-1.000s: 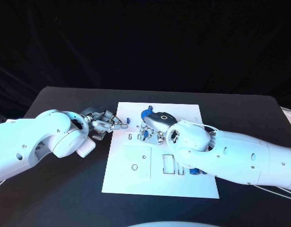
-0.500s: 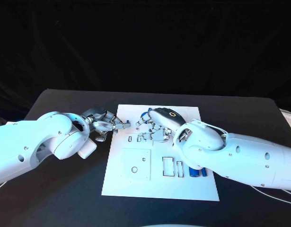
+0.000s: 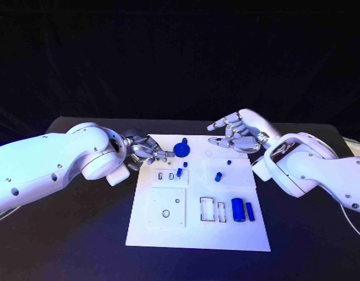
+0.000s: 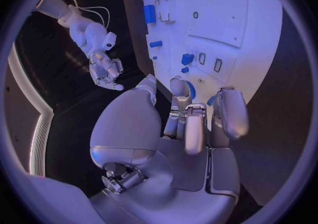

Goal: Assemble the parts on the task board

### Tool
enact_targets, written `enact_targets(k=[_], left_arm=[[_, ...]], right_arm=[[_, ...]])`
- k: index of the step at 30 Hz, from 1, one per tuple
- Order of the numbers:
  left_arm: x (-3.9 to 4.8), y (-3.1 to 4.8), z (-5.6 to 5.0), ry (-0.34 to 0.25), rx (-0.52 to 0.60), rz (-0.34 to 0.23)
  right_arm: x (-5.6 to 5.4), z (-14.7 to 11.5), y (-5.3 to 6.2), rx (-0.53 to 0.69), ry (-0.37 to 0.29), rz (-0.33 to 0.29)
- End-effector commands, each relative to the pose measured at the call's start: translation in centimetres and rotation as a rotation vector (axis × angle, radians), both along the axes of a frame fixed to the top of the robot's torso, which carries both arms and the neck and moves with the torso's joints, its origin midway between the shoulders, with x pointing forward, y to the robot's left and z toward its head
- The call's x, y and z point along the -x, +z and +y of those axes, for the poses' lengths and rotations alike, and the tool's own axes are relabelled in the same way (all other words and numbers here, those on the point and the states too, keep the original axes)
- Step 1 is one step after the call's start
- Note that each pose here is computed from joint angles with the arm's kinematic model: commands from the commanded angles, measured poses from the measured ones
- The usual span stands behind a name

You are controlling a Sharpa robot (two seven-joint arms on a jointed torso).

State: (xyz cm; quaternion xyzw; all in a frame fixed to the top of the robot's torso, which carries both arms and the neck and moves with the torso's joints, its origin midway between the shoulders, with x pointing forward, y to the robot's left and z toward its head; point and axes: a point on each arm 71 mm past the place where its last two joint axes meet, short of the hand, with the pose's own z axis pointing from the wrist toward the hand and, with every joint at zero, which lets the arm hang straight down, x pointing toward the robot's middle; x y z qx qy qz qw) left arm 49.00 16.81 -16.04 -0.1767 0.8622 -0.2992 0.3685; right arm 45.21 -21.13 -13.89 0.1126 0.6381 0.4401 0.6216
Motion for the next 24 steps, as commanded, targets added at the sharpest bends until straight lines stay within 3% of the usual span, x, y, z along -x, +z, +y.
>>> enact_targets(k=[1, 9, 18, 24], left_arm=[[-0.20, -0.76, -0.6, -0.143, -0.240, 0.086], [-2.39, -0.57, -3.6, -0.202, -0.383, 0.073], [-3.46, -0.59, -5.8, -0.238, -0.475, 0.036], [-3.91, -0.77, -6.6, -0.240, -0.491, 0.023]], right_arm=[[-0.3, -1.3, 0.1, -0.132, -0.082, 0.068], [-1.1, -3.5, 0.2, -0.199, -0.181, 0.089], [-1.7, -4.1, 0.2, -0.241, -0.220, 0.091], [-1.8, -4.0, 0.1, -0.242, -0.221, 0.095]])
